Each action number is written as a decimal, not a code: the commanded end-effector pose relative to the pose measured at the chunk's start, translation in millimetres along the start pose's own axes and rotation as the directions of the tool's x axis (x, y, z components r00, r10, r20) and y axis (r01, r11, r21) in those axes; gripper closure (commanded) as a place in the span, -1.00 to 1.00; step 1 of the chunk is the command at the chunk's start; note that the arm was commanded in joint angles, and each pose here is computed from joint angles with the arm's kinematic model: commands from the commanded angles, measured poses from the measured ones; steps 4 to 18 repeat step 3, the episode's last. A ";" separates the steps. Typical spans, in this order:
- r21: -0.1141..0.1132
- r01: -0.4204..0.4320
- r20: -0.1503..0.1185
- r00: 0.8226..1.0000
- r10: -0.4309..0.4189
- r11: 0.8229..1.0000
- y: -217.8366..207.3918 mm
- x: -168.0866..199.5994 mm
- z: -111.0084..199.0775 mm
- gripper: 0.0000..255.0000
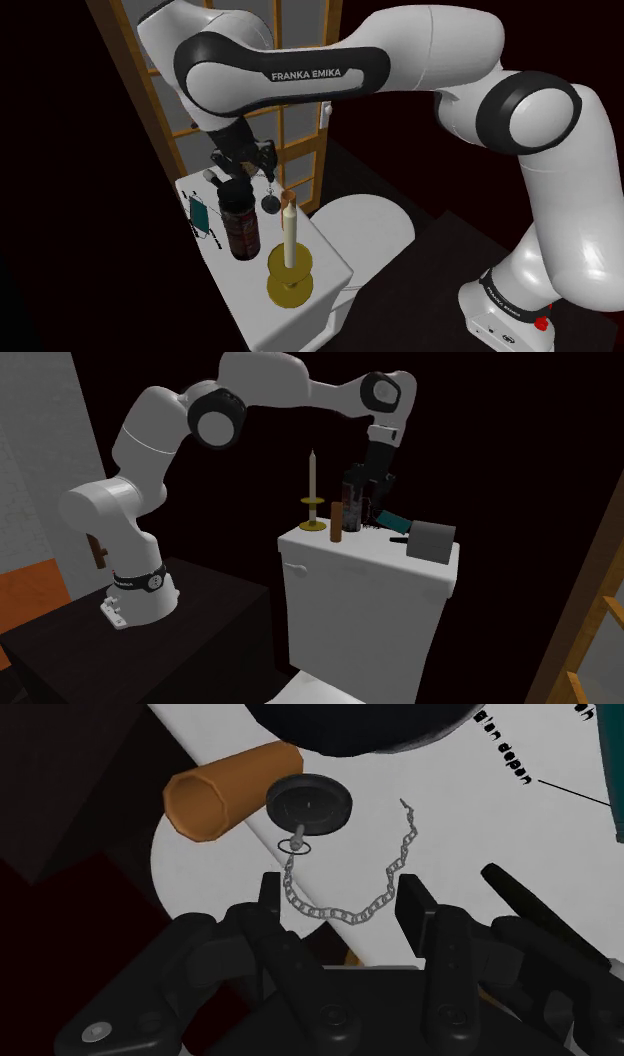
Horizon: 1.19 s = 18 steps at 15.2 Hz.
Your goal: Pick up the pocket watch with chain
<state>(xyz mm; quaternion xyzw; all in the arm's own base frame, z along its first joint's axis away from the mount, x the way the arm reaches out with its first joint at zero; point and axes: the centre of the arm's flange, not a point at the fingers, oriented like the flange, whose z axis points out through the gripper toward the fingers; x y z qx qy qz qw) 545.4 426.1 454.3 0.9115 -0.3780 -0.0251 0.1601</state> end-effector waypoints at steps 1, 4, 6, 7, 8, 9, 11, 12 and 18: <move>0.000 0.000 0.000 1.000 0.000 1.000 3.6 0.4 -10.4 1.00; 0.000 0.000 0.000 1.000 0.000 1.000 3.8 0.5 -11.1 1.00; 0.000 0.000 0.000 1.000 0.000 1.000 3.8 0.5 -11.1 1.00; 0.000 0.000 0.000 1.000 0.000 1.000 3.8 0.5 -11.1 1.00; 0.000 0.000 0.000 1.000 0.000 1.000 3.8 0.5 -11.1 1.00; 0.000 0.000 0.000 1.000 0.000 1.000 3.8 0.5 -11.1 1.00; 0.000 0.000 0.000 1.000 0.000 1.000 3.8 0.5 -11.1 1.00; 0.000 0.000 0.000 1.000 0.000 1.000 3.8 0.5 -11.1 1.00; 0.000 0.000 0.000 1.000 0.000 1.000 3.8 0.5 -11.1 1.00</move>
